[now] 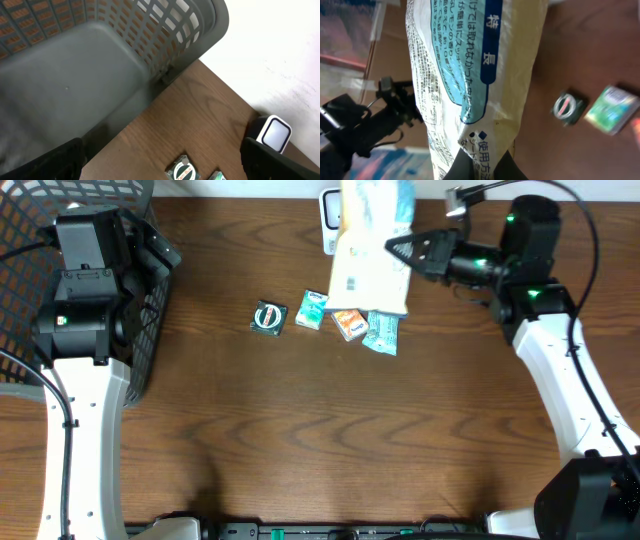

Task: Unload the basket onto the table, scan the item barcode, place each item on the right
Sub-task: 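Lift the snack bag and carry it under the scanner, right gripper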

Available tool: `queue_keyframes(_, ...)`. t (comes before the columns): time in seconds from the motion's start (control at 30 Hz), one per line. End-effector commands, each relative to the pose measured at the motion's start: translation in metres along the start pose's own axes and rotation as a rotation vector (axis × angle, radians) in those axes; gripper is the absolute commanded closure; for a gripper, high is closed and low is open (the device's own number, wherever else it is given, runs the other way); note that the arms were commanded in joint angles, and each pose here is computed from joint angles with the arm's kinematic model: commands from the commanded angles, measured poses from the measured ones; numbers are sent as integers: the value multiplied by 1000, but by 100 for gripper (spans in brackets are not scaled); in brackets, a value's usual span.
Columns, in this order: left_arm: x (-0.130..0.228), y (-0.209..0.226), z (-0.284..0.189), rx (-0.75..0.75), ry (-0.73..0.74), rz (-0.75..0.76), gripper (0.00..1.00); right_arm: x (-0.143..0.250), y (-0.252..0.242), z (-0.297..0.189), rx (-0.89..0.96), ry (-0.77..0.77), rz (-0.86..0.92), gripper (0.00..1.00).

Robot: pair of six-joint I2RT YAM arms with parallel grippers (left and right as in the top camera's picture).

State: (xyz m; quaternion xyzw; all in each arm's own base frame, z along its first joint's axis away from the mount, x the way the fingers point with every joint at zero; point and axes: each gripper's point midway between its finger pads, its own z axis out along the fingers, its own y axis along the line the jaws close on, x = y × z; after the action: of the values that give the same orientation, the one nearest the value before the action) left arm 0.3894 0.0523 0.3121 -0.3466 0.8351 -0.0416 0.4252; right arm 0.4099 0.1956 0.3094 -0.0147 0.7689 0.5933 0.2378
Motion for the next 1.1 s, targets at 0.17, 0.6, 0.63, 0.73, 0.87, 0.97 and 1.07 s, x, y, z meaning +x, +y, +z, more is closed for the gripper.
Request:
queue_keyframes(0.17,-2,2,-2,-2,-6,-15,2,5,8,14,23,-3,-74,99)
queue_keyframes(0.6,-2,2,-2,-2,-6,-15,2,19,-31,10,184,21,-94,99)
queue_keyframes(0.63,-2,2,-2,-2,-6,-15,2,22,-31,10,182,33,-116,99)
queue_keyframes(0.73,-2,2,-2,-2,-6,-15,2,29,-34,9,189,62,-141,99)
queue_keyframes(0.87,-2,2,-2,-2,-6,-15,2,33,-37,8,197,74,-127,99)
queue_keyframes(0.97,-2,2,-2,-2,-6,-15,2,39,-40,8,206,98,-135,99)
queue_keyframes(1.07,-2,2,-2,-2,-6,-15,2,49,-42,10,216,131,-127,99)
